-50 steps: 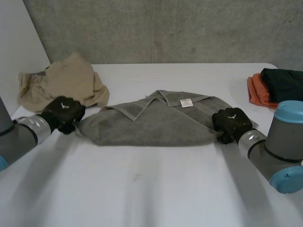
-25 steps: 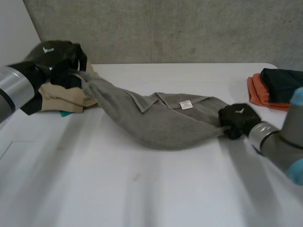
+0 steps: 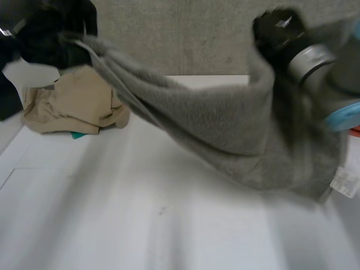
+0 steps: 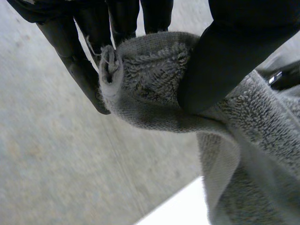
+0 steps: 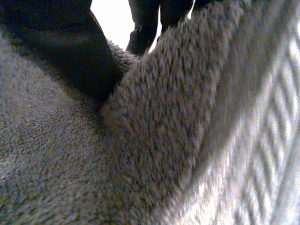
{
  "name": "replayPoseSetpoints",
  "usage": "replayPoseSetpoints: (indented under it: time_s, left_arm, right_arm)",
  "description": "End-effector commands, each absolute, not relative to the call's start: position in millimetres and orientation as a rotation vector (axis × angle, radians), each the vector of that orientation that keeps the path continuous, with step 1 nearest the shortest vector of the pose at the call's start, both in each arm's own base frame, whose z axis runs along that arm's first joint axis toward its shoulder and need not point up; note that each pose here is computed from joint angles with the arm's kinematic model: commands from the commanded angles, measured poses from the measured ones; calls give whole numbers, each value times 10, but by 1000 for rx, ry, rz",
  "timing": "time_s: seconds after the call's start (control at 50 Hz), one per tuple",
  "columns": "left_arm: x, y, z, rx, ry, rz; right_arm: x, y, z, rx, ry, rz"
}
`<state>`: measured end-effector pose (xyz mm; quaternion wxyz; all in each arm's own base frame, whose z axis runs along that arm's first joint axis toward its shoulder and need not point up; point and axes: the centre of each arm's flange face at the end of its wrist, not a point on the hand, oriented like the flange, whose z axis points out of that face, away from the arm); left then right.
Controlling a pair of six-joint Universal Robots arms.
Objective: Fold the laundry.
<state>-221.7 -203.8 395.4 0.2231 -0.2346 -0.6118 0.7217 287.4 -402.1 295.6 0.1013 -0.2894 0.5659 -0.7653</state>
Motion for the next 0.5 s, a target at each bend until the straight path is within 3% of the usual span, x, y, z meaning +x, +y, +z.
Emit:
replayPoseSetpoints:
  time_s: [0.02,0.12,0.22,0.36,0.5]
  left_arm:
    - [-2301,-2026,3548,-698,-1818,1855]
    - [-2327,-2046,3415,-726,-1865,1824]
    - [-2324,-2075,3466,-733,-1863,1866]
    - [-2378,-2053,3732,-722,-1783,1959]
    - [-2480,-2024,3999,-693,-1707,2053]
  right_arm:
    - [3297,-4051,1957,-939,1784,-2084]
    - [3255,-4093,1882,-847,1889,-2128]
    - [3082,-3964,2287,-720,1972,-2159]
    - [2688,-3420,2464,-765,2239,-1923]
    - [2427,-2707,2076,-824,2426,-1524]
